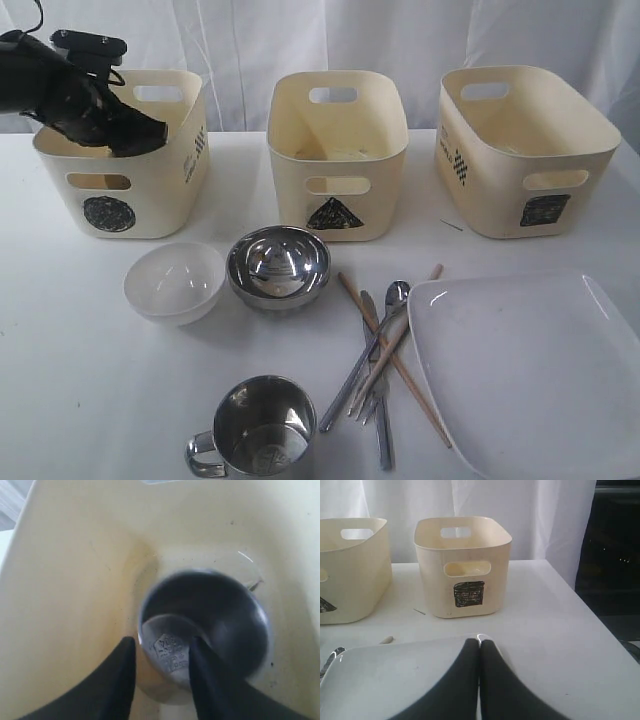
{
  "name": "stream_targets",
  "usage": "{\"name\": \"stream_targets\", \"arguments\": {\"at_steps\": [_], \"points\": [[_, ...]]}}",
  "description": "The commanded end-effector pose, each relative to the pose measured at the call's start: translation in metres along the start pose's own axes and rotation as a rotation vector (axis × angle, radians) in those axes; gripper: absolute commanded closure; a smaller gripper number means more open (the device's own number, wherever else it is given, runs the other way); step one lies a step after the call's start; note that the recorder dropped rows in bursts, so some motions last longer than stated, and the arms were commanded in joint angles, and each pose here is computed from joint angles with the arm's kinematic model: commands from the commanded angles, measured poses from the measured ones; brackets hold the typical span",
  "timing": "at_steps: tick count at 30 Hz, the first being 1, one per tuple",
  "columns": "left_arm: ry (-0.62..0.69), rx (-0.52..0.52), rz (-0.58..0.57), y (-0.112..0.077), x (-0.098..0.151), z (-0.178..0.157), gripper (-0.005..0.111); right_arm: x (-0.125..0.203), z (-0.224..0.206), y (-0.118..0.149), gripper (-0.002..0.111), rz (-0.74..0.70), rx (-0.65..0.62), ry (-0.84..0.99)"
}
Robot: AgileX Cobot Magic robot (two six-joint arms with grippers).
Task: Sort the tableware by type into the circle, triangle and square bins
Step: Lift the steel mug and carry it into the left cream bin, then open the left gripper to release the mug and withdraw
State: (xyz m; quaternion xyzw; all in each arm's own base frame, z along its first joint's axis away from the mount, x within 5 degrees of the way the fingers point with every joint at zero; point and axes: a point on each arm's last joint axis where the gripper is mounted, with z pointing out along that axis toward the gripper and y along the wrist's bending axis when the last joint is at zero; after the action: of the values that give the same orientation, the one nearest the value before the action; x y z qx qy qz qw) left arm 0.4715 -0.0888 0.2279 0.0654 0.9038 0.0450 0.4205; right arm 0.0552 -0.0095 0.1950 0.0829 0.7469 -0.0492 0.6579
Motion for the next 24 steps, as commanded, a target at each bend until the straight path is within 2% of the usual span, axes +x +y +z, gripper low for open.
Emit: {"name": "stream_targets", "arguments": {"at_steps": [1,10,16,24], "points": [[0.015,-0.014,-0.047,0.006,-0.008,-0.016,0.061,0.001,0.0,0.0,0.108,-0.002,0.001,-0.002],[0.034,0.033,-0.043,0.009,-0.023,-0.058,0.061,0.001,0.0,0.0,0.108,-0.002,0.001,-0.002],[0.04,0.122,-0.045,0.009,-0.035,-0.1,0.061,0.001,0.0,0.0,0.108,-0.002,0.001,-0.002],[0.085,0.148,0.038,0.014,-0.041,-0.168,0.061,0.001,0.0,0.0,0.108,-0.002,0.001,-0.002]]}}
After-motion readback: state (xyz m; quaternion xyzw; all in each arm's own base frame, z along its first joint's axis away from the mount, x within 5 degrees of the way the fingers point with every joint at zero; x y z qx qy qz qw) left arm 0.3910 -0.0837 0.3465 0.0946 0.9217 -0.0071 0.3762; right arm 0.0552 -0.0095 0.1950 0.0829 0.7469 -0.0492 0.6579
